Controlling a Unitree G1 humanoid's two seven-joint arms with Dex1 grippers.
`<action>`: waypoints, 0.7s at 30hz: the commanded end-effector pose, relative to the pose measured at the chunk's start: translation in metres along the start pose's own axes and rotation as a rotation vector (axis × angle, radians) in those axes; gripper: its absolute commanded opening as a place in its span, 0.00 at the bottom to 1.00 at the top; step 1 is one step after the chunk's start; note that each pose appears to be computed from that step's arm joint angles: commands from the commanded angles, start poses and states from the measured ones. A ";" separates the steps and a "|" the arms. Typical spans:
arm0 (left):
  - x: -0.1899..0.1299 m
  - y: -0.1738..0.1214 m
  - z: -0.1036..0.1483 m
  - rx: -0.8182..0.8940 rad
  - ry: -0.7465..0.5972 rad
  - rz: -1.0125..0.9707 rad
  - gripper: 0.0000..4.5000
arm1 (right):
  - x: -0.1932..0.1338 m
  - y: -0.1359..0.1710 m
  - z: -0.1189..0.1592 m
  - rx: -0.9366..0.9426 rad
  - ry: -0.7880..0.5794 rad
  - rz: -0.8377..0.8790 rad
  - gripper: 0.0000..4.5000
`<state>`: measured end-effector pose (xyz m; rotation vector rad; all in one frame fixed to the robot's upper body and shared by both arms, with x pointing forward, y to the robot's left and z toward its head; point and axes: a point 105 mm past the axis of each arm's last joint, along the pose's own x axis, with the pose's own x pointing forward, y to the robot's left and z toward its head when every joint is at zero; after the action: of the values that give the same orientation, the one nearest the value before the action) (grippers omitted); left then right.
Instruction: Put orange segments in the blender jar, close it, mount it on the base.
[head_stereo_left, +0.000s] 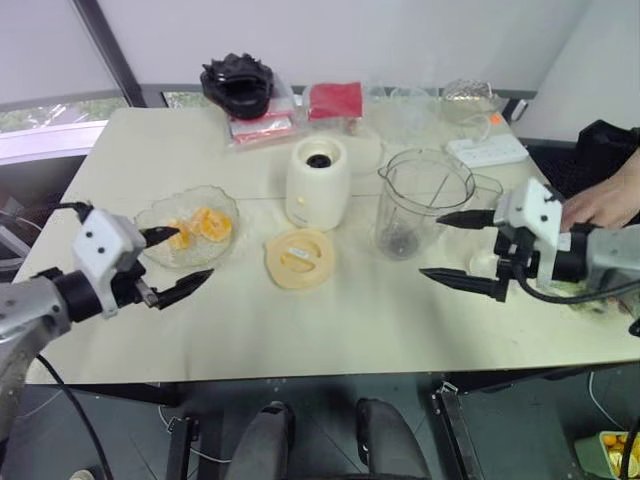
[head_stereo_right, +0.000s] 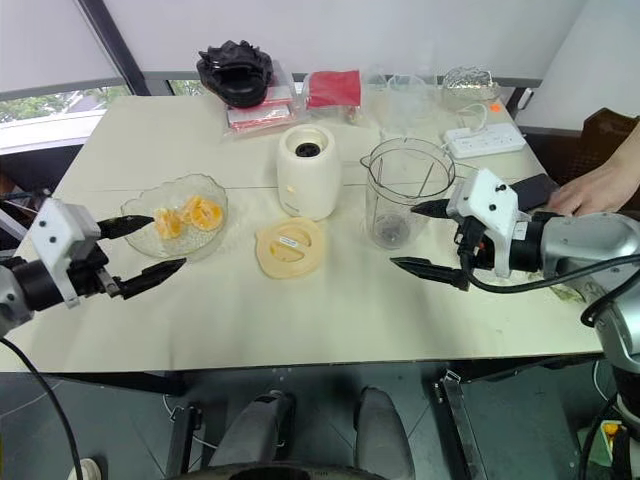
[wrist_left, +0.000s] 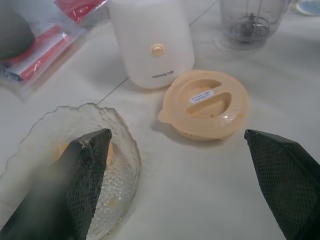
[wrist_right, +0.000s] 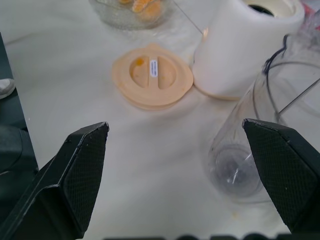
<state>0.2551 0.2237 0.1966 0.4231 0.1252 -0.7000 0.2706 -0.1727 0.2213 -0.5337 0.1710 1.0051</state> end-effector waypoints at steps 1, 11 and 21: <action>0.000 0.000 0.005 0.051 -0.005 0.008 0.99 | 0.000 -0.001 0.010 -0.032 -0.017 0.002 1.00; 0.000 0.000 -0.002 0.024 -0.004 0.015 0.99 | 0.006 -0.003 0.012 -0.042 -0.021 -0.003 1.00; 0.000 0.010 -0.009 0.032 0.021 0.012 0.99 | 0.007 -0.004 0.015 -0.051 -0.029 -0.016 1.00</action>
<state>0.2601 0.2322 0.1822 0.4184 0.1568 -0.6937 0.2777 -0.1646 0.2206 -0.5403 0.1712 1.0056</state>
